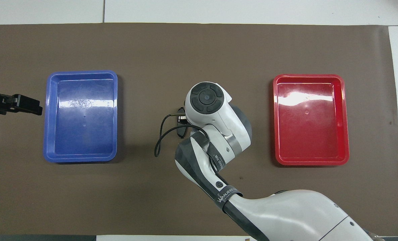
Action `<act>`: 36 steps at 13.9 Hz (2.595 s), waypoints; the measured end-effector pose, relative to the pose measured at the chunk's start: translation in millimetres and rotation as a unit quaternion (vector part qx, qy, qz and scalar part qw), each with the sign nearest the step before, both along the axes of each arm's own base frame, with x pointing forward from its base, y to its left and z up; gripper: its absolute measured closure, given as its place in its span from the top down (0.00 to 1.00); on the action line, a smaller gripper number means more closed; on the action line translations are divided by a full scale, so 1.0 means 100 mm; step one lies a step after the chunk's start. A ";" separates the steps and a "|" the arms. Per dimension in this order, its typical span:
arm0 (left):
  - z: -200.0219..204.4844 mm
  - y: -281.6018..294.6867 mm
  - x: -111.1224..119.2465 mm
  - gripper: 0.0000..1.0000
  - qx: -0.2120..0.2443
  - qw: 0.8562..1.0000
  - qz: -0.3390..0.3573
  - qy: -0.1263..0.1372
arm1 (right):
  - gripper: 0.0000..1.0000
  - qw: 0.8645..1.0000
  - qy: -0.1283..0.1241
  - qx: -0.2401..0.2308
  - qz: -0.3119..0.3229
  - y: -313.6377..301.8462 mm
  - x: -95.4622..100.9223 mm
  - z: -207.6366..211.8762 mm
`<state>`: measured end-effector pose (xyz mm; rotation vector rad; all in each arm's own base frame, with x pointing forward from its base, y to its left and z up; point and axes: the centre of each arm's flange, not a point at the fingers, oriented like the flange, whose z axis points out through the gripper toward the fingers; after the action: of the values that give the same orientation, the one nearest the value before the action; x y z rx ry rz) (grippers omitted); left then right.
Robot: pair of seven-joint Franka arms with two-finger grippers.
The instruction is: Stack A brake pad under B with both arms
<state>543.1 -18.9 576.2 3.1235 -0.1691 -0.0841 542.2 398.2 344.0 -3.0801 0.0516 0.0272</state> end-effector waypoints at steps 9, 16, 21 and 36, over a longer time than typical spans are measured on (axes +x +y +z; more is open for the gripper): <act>0.00 0.00 0.00 1.00 0.000 1.000 0.000 0.000 | 0.43 1.000 -0.011 0.009 0.011 0.20 -0.05 -0.25; 0.00 0.00 0.00 1.00 0.000 1.000 0.000 0.000 | 0.43 1.000 -0.010 0.009 0.015 0.25 -0.09 -0.36; 0.00 0.00 0.00 1.00 0.000 1.000 0.000 0.000 | 0.43 1.000 -0.015 0.012 0.014 0.25 -0.10 -0.41; 0.00 0.00 0.00 1.00 0.000 1.000 0.000 0.000 | 1.00 1.000 -0.026 0.014 0.002 0.08 -0.03 -0.08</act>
<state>543.3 -18.9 576.3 3.1233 -0.1681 -0.0827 539.6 406.1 335.9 -3.0519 0.0411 -0.0523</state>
